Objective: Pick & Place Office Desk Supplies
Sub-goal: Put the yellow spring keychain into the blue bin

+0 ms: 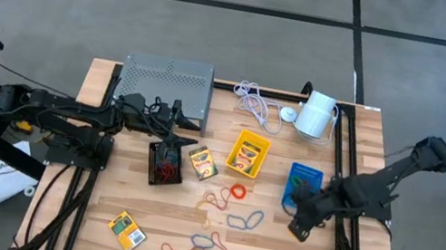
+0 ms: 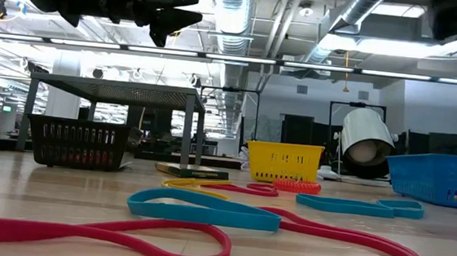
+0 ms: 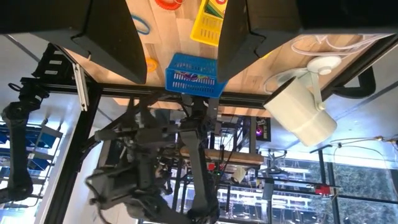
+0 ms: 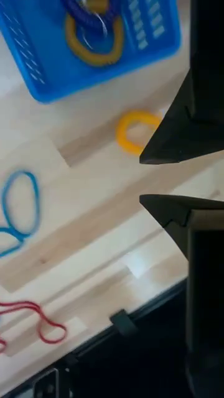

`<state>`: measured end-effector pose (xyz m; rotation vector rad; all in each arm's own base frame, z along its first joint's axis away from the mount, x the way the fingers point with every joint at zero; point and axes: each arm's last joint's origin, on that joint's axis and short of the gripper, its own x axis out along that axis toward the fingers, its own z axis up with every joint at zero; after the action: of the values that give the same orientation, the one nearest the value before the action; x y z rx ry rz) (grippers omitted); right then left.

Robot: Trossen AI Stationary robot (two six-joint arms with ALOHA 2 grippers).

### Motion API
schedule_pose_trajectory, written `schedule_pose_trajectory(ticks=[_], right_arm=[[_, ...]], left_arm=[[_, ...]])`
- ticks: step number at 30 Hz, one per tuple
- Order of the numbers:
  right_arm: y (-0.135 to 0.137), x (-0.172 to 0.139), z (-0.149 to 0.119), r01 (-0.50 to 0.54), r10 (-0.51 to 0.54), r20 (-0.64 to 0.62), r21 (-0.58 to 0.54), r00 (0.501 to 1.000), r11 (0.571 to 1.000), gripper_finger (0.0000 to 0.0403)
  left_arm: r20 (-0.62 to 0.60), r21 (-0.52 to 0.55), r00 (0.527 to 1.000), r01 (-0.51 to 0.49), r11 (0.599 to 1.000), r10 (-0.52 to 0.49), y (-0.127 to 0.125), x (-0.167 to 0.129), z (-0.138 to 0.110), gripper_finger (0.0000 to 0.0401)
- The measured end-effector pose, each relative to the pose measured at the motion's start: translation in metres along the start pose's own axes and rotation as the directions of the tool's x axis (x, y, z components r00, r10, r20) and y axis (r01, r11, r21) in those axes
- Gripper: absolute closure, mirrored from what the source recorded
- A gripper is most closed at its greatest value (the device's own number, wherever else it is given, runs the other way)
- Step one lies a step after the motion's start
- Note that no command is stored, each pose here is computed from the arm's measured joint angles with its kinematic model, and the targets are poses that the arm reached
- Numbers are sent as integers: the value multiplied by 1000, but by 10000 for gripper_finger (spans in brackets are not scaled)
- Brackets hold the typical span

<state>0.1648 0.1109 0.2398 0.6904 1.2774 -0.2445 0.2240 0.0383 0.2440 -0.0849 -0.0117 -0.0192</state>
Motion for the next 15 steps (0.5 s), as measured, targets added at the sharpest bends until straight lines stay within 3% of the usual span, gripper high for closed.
schedule_pose_trajectory(ticks=[6, 15], right_arm=[[16, 9, -10, 63, -61, -43, 50, 997, 997, 318], [27, 46, -25, 185, -183, -99, 9, 978, 983, 318]], left_arm=[[0, 0, 1000, 0, 1000, 0, 0, 0, 0, 211], [9, 2, 1000, 0, 1000, 0, 0, 0, 1, 211]])
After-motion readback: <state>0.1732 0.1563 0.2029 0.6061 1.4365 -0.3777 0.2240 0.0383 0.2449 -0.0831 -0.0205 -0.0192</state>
